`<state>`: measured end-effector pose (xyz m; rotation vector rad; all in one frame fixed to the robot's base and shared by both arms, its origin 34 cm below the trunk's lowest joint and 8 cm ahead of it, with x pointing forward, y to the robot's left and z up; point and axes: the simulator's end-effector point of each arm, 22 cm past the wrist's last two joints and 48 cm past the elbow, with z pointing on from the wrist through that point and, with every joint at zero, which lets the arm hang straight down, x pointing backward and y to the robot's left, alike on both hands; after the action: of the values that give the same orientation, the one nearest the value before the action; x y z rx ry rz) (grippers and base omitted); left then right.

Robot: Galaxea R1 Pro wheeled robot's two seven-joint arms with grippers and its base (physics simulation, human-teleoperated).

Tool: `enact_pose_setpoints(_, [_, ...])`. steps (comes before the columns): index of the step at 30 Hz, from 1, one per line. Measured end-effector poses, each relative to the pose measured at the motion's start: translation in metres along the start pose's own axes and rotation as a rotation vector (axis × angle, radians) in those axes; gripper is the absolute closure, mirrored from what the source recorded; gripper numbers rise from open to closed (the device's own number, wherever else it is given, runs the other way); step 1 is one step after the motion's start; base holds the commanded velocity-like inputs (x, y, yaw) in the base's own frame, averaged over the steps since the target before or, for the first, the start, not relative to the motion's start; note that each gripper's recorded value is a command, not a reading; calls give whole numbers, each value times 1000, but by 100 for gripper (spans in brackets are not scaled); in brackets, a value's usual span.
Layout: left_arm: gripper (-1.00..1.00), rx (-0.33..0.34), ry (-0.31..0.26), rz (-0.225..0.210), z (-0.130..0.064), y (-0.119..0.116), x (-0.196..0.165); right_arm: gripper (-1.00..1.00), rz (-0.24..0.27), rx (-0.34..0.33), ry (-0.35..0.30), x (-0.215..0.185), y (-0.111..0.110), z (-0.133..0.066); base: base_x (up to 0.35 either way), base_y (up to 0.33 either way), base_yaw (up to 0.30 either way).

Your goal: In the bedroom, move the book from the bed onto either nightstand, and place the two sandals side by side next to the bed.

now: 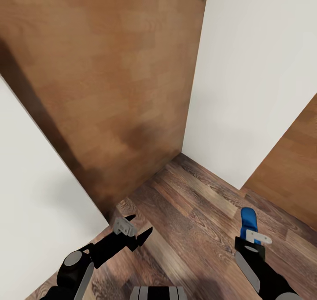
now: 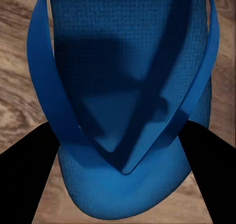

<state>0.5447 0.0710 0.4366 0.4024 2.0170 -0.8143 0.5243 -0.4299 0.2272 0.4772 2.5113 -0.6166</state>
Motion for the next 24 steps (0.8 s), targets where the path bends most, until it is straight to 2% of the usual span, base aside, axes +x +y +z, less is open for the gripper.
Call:
enact_pose_setpoints(4, [-100,0,-11,11,-2,-2,-7,100,-26,5,-29,-10,-3,-4,0,0,0])
enact_pose_setpoints(7, [-100,0,-13,14,-3,-4,-8,100,-27,4,-42,-16,-4,-7,0,0,0])
enact_pose_setpoints(11, [-100,0,-21,23,-6,-6,-14,100,-42,17,-37,-12,-11,-8,0,0,0])
enact_pose_setpoints(16, [-100,-1,-22,28,-7,-8,-15,100,-172,67,-67,-10,-28,-7,0,0,0])
enact_pose_setpoints(20, [-100,-2,-31,37,-10,-10,-21,100,-205,72,-86,-15,-32,-10,0,0,0])
enact_pose_setpoints(22, [-100,-1,-36,42,-11,-12,-24,100,-210,47,-92,-17,-27,-11,0,0,0])
enact_pose_setpoints(23, [-100,0,-39,45,-12,-13,-26,100,-209,10,-98,-19,-19,-12,0,0,0])
enact_pose_setpoints(24, [-100,0,-41,47,-12,-13,-27,100,-199,-76,-130,-24,0,-14,0,0,0])
